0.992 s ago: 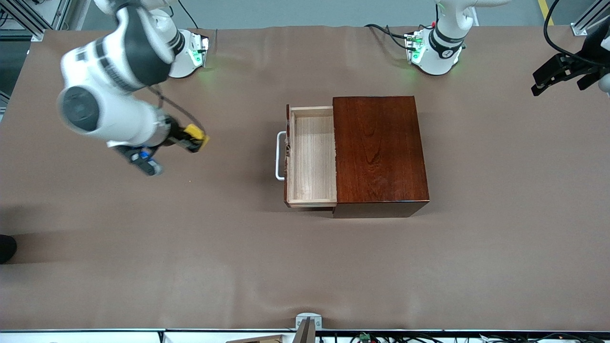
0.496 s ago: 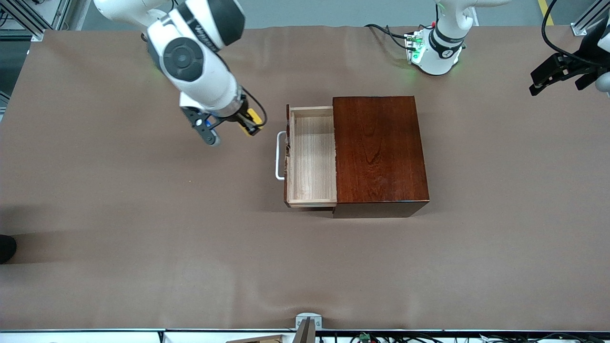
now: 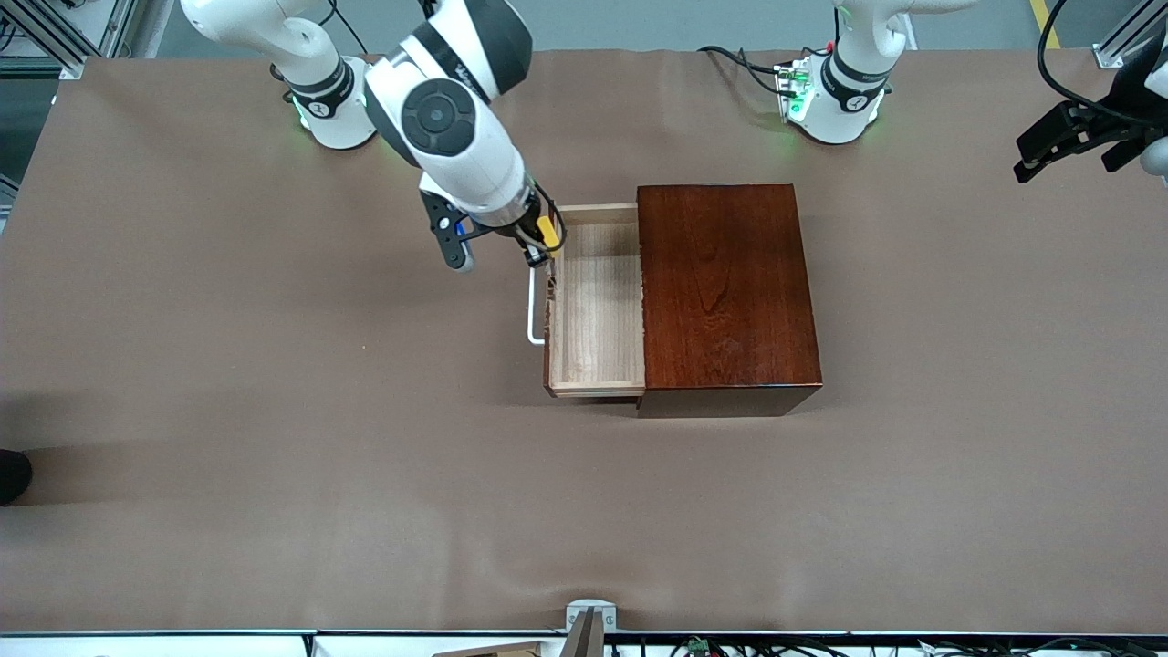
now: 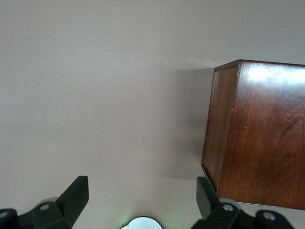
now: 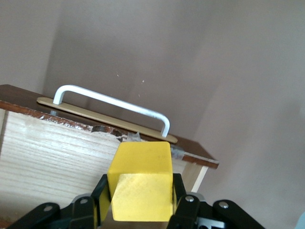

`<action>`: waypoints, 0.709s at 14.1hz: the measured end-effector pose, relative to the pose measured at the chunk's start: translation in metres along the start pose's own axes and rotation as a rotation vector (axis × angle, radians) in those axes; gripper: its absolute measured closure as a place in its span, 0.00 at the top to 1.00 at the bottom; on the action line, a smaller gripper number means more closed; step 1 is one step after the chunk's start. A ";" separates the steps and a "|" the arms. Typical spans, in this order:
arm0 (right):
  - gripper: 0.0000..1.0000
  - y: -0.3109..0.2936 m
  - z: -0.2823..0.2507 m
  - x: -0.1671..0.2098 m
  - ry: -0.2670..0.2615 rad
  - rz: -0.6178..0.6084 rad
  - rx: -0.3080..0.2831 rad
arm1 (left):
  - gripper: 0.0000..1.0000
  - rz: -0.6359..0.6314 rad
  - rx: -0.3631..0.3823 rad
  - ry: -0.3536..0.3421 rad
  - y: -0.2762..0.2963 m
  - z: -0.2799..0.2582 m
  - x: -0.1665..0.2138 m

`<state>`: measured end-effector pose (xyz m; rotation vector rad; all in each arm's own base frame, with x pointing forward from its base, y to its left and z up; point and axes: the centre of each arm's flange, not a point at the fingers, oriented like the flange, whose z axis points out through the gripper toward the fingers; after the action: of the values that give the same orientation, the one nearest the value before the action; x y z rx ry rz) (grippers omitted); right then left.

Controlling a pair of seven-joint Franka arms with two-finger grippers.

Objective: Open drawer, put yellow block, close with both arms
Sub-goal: 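Carry the yellow cube with the right gripper over the open drawer, then lower the cube into the drawer and open the right gripper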

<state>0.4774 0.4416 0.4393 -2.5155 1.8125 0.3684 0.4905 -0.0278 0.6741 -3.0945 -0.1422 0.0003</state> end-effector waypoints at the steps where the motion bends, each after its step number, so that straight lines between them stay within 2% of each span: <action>1: 0.55 -0.005 0.007 -0.008 -0.007 0.023 0.018 | 1.00 0.001 0.000 0.000 0.001 0.000 0.000; 4: 0.55 -0.019 0.026 -0.027 -0.047 0.083 0.098 | 1.00 0.003 0.000 0.004 0.001 -0.001 0.000; 10: 0.55 -0.030 0.047 -0.021 -0.048 0.112 0.098 | 1.00 0.006 -0.002 0.014 0.003 -0.002 0.002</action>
<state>0.4908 0.4781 0.3944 -2.3278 1.9097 0.3312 0.4925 -0.0309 0.6763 -3.0957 -0.1332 -0.0217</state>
